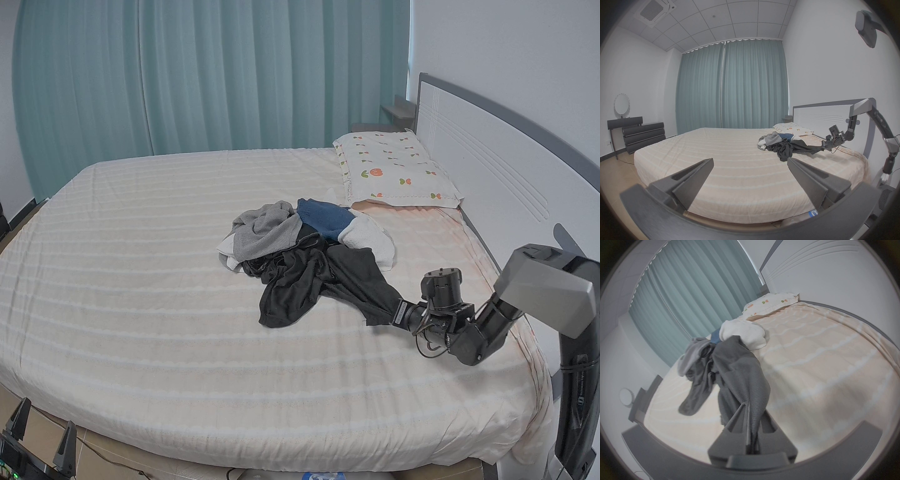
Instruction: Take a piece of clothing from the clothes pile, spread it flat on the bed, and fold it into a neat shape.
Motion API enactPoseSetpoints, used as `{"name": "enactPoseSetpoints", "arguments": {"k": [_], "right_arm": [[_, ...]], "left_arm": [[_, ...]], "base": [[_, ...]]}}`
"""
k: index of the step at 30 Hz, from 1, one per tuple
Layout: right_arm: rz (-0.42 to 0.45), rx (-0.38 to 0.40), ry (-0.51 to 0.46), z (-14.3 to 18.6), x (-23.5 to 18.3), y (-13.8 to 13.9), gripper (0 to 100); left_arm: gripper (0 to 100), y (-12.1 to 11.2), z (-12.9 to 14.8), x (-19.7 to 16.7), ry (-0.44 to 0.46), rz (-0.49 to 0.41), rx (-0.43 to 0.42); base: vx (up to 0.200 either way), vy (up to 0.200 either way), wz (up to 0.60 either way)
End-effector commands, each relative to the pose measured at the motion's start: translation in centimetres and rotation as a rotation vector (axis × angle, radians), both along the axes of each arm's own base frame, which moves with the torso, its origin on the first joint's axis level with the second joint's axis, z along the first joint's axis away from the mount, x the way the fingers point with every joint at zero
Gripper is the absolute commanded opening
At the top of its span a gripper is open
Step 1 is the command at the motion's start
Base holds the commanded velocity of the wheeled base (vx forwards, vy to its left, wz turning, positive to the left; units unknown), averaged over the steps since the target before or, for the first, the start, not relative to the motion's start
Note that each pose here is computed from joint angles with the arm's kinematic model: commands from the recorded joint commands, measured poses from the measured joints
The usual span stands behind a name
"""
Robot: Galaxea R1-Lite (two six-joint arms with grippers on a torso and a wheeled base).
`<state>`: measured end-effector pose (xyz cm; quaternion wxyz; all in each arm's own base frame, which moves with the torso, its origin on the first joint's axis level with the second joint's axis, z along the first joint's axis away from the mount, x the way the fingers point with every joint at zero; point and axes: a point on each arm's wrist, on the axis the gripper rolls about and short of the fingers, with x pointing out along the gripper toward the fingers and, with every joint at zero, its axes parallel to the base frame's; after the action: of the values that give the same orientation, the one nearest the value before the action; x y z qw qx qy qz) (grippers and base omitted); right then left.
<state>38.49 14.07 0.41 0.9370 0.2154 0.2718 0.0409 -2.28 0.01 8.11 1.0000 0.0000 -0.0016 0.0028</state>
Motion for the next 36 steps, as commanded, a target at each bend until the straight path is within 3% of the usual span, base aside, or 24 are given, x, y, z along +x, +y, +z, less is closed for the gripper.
{"name": "enactPoseSetpoints", "arguments": {"k": [1, 3, 4, 5, 6, 7, 8, 9, 12, 13, 17, 19, 23, 26, 30, 35, 36], "right_arm": [[0.089, 0.188, -0.130, 7.4, -8.3, -1.6, 0], [0.097, 0.202, -0.135, 7.8, -8.9, -1.8, 0], [0.120, 0.245, -0.160, 8.9, -10.6, -2.1, 0], [0.121, 0.251, -0.165, 9.1, -10.8, -2.2, 0], [0.123, 0.276, -0.179, 9.9, -11.8, -2.5, 0], [0.123, 0.290, -0.192, 10.4, -12.2, -2.6, 0], [0.123, 0.290, -0.192, 10.4, -12.2, -2.6, 0], [0.132, 0.318, -0.221, 11.6, -13.1, -2.6, 0], [0.156, 0.352, -0.246, 12.8, -14.4, -2.3, 0], [0.171, 0.374, -0.248, 13.2, -15.4, -2.2, 0], [0.175, 0.366, -0.194, 12.1, -16.5, -2.5, 0], [0.175, 0.365, -0.191, 12.0, -16.5, -2.5, 0], [0.154, 0.376, -0.149, 11.1, -16.1, -2.3, 0], [0.175, 0.366, -0.126, 10.5, -16.1, -1.5, 0], [0.192, 0.365, -0.129, 10.6, -16.3, -1.0, 0], [0.188, 0.366, -0.133, 10.6, -15.9, -0.8, 0], [0.189, 0.370, -0.138, 10.7, -15.7, -0.7, 0]], "left_arm": [[100, 0.0, -0.5, 0.0, -0.001, 0.002, 0.006], [100, 0.0, 0.1, -0.1, -0.040, 0.002, -0.005], [100, 0.0, 2.5, -0.8, -0.135, -0.013, -0.036], [100, 0.0, 3.7, -1.1, -0.175, -0.016, -0.051], [100, 0.1, 9.3, -2.2, -0.270, -0.060, -0.183], [100, 0.1, 10.8, -1.7, -0.226, -0.074, -0.244], [100, 0.1, 10.8, -1.7, -0.226, -0.074, -0.244], [100, 0.1, 11.5, -0.9, -0.149, -0.083, -0.208], [100, 0.0, 10.6, -0.3, -0.078, -0.137, -0.130], [100, -0.2, 9.7, 1.1, 0.013, -0.211, -0.087], [100, -0.6, 9.5, 4.5, 0.186, -0.256, -0.033], [100, -0.6, 9.5, 4.6, 0.191, -0.257, -0.032], [100, -2.5, 8.7, 11.4, 0.412, -0.395, -0.009], [100, -4.1, 7.2, 14.7, 0.525, -0.435, -0.011], [100, -6.5, 5.0, 18.5, 0.626, -0.477, -0.053], [100, -9.3, 2.5, 22.0, 0.648, -0.477, -0.072], [100, -10.9, 0.6, 23.5, 0.659, -0.482, -0.050]], "base": [[0.000, 0.000, 0.00], [0.000, 0.000, 0.00], [0.000, 0.000, 0.00], [0.000, 0.000, 0.00], [0.000, 0.000, 0.00], [0.000, 0.000, 0.00], [0.000, 0.000, 0.00], [0.000, 0.000, 0.00], [0.000, 0.000, 0.00], [0.000, 0.000, 0.00], [0.000, 0.000, 0.00], [0.000, 0.000, 0.00], [0.000, 0.000, 0.00], [0.000, 0.000, 0.00], [0.000, 0.000, 0.00], [0.000, 0.000, 0.00], [0.000, 0.000, 0.00]]}}
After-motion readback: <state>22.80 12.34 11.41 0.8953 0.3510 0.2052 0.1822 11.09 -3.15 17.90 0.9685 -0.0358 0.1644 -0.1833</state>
